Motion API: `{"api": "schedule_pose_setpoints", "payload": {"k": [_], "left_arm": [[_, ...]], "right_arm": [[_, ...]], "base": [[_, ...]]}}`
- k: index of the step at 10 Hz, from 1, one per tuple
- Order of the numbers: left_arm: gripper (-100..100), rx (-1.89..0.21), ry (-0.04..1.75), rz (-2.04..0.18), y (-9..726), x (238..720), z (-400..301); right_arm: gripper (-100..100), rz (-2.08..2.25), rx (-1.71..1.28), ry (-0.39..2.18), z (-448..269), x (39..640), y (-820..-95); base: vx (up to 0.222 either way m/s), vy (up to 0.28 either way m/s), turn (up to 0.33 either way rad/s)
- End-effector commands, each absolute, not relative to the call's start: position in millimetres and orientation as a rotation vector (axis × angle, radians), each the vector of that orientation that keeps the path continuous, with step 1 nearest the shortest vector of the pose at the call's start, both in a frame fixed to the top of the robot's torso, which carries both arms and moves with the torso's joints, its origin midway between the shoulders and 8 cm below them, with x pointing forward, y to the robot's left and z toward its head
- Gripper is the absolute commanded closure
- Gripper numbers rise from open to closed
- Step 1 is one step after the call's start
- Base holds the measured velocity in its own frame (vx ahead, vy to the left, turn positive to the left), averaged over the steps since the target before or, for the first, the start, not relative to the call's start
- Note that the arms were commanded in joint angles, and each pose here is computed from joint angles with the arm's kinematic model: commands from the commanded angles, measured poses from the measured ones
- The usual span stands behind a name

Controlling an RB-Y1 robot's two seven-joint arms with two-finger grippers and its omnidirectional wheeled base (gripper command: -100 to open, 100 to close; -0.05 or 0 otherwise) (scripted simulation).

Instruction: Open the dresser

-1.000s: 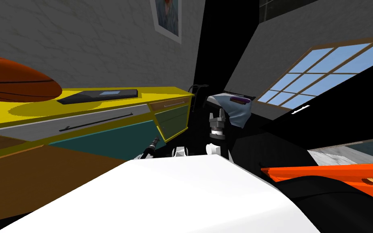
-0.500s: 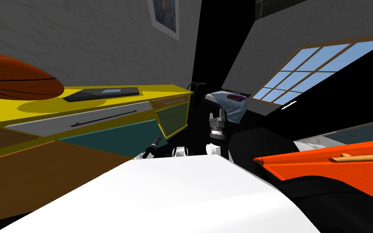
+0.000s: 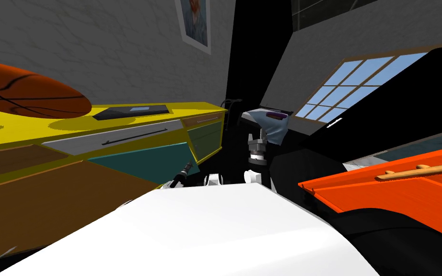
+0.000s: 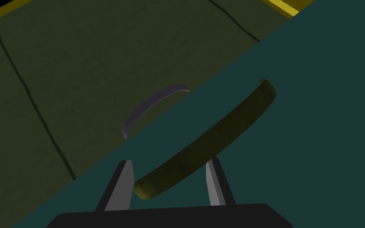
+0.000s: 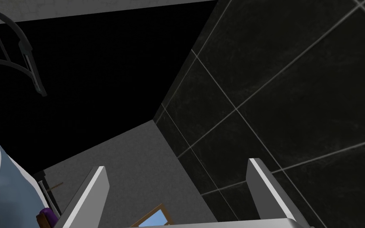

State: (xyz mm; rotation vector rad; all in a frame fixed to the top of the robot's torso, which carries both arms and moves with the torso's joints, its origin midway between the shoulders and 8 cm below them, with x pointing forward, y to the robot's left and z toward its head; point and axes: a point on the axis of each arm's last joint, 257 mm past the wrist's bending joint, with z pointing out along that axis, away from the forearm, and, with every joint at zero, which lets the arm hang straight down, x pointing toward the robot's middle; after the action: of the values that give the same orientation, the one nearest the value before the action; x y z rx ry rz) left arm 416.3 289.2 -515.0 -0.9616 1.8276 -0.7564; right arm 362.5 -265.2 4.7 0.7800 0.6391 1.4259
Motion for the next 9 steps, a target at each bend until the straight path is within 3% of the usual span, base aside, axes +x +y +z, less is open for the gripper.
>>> {"api": "schedule_pose_setpoints", "payload": {"k": [1, 4, 9], "left_arm": [[100, -1.013, 1.847, -0.732, 297, 400, -529], [100, -0.967, 1.817, -0.761, 290, 417, -510], [100, -0.974, 1.808, -0.764, 297, 406, -509]], "right_arm": [[0, 1.426, 0.780, 0.639, 5, 362, -265], [0, 1.426, 0.780, 0.639, 5, 363, -265], [0, 1.426, 0.780, 0.639, 5, 363, -265]], "base": [[0.034, -0.003, -0.010], [-0.006, -0.001, 0.002], [-0.191, 0.109, -0.343]]}}
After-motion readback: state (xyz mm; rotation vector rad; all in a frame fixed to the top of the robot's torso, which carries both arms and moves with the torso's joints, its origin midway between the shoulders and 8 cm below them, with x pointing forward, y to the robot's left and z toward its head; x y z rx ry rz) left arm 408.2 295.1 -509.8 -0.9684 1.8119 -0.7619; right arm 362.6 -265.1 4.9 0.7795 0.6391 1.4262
